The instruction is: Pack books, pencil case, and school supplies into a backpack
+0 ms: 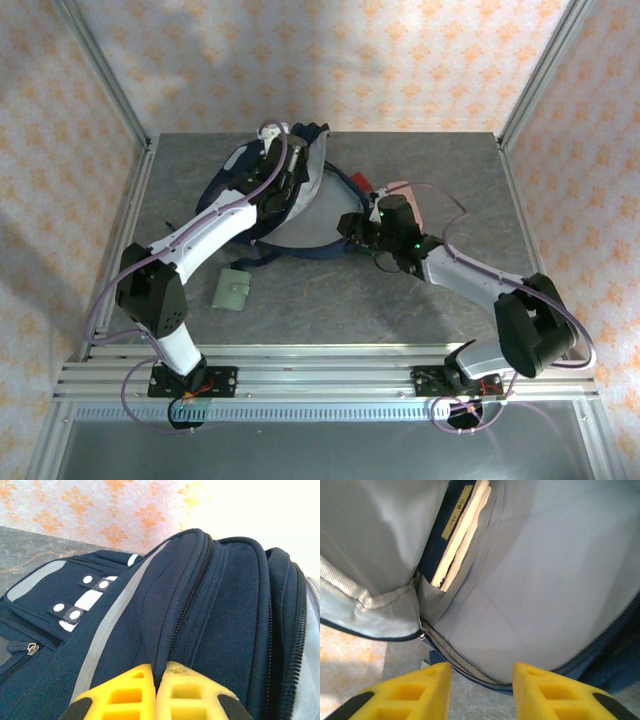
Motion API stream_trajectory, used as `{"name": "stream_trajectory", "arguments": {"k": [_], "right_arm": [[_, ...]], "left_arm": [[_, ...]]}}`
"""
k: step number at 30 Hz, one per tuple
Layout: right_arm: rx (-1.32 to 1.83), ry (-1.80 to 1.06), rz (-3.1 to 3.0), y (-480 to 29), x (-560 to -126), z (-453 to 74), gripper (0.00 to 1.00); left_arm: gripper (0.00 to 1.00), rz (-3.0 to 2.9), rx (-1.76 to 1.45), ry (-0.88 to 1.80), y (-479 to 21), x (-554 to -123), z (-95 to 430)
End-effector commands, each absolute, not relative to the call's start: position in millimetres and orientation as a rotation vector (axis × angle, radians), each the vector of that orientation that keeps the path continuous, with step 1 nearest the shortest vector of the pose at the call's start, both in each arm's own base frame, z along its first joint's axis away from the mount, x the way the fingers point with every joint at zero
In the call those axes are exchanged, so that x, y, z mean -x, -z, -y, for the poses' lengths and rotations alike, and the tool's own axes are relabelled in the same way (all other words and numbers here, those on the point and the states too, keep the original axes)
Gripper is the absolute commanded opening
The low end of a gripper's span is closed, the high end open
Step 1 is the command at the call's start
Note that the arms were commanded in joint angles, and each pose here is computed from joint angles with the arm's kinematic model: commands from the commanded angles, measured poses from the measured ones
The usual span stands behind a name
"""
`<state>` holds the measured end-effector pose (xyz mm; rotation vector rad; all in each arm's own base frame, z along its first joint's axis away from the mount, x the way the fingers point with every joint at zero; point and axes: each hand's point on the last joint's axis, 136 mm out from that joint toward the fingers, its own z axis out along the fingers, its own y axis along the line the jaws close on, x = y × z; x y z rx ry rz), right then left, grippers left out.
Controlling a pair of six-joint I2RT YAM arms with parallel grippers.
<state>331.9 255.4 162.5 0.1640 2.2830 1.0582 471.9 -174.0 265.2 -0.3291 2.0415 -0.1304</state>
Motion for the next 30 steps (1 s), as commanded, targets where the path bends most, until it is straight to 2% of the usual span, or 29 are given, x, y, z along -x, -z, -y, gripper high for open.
{"name": "stream_trajectory", "arguments": {"k": [1, 10, 15, 16, 17, 20, 23, 25, 30], "right_arm": [[-0.113, -0.985, -2.256, -168.1, -324.3, -248.4, 0.37], [0.044, -0.944, -2.267, -163.5, -295.8, -275.3, 0.35], [0.106, -0.935, -2.295, -152.5, -285.3, -295.3, 0.35], [0.107, -0.945, -2.304, -148.8, -283.9, -298.3, 0.35], [0.107, -0.955, -2.307, -146.4, -282.4, -300.8, 0.35], [0.112, -0.964, -2.312, -141.6, -277.7, -305.2, 0.35], [0.110, -0.972, -2.316, -137.8, -275.4, -305.5, 0.36], [0.122, -0.974, -2.317, -136.6, -273.9, -306.4, 0.37], [0.146, -0.980, -2.312, -133.7, -270.3, -308.3, 0.38]], "left_arm": [[0.00, -1.774, 0.577, 0.209, -328.9, -476.8, 145.7], [0.00, -1.679, 0.704, 0.259, -328.5, -485.3, 169.0], [0.00, -1.729, 0.661, 0.310, -318.8, -508.4, 202.7], [0.08, -1.760, 0.640, 0.310, -314.1, -513.0, 209.3], [0.26, -1.784, 0.622, 0.315, -311.1, -514.9, 214.0], [0.48, -1.816, 0.568, 0.342, -309.1, -508.6, 217.4], [0.58, -1.800, 0.538, 0.388, -316.0, -489.0, 207.2], [0.60, -1.797, 0.520, 0.432, -314.8, -473.8, 195.1], [0.67, -1.844, 0.587, 0.511, -270.5, -431.4, 143.8]]}}
